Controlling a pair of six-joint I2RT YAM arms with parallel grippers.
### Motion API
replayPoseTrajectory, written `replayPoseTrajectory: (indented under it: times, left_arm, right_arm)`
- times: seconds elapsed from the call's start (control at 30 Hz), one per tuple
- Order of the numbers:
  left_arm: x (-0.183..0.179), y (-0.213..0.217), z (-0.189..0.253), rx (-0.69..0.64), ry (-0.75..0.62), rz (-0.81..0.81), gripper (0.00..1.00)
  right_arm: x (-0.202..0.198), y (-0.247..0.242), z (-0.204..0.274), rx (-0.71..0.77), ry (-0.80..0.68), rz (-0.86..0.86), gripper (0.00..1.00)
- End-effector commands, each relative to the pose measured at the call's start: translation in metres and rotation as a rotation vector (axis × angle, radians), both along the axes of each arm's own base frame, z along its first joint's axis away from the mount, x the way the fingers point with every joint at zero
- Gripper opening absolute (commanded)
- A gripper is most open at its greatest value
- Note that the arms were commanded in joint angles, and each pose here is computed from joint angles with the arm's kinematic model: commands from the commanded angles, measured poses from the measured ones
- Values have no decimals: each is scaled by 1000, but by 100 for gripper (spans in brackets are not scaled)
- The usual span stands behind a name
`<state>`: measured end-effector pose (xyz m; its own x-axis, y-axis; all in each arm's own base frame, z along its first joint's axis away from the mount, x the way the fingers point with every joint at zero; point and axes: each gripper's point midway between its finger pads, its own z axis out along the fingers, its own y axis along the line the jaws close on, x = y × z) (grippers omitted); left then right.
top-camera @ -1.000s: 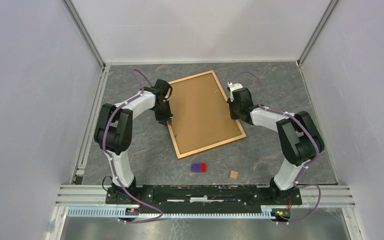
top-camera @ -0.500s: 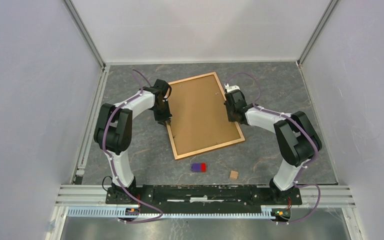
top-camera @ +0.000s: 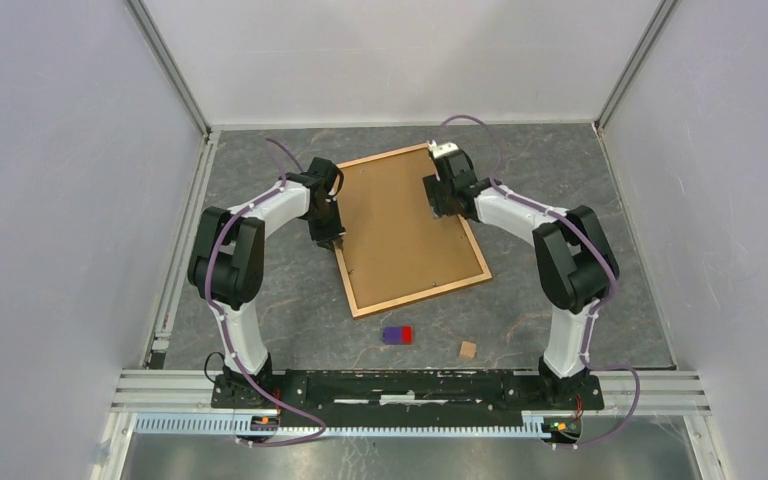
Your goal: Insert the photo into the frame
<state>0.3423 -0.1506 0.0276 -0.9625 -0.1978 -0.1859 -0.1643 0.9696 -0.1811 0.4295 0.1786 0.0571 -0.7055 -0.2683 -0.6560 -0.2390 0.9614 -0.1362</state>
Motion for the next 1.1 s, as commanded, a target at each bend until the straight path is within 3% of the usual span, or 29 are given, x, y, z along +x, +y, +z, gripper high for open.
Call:
replayPoseTrajectory:
  times: [0.0,0.17,0.37,0.5,0.8,0.93,1.07]
  left_arm:
    - [19,-14,32,-50,-108,-68,2]
    - [17,-13,31,-49,-102,-78,2]
    - [17,-22,28,-91,-85,-126,2]
    - [21,-40,34,-201,-124,-218,2]
    - [31,-43,33,-172,-76,-268,2]
    - [30,-40,20,-146,-63,-286,2]
    - [30,-48,21,-161,-87,-315,2]
  right_arm:
    - [41,24,28,22,-98,58,70]
    - [76,25,32,10,-160,35,77]
    - [99,20,22,14,-124,-45,77]
    - [78,19,-2,64,-35,-69,70]
    - [-12,7,11,236,-43,-11,69]
    - [-3,-24,43,134,-115,-76,75]
    - [18,-48,44,104,-110,-244,78]
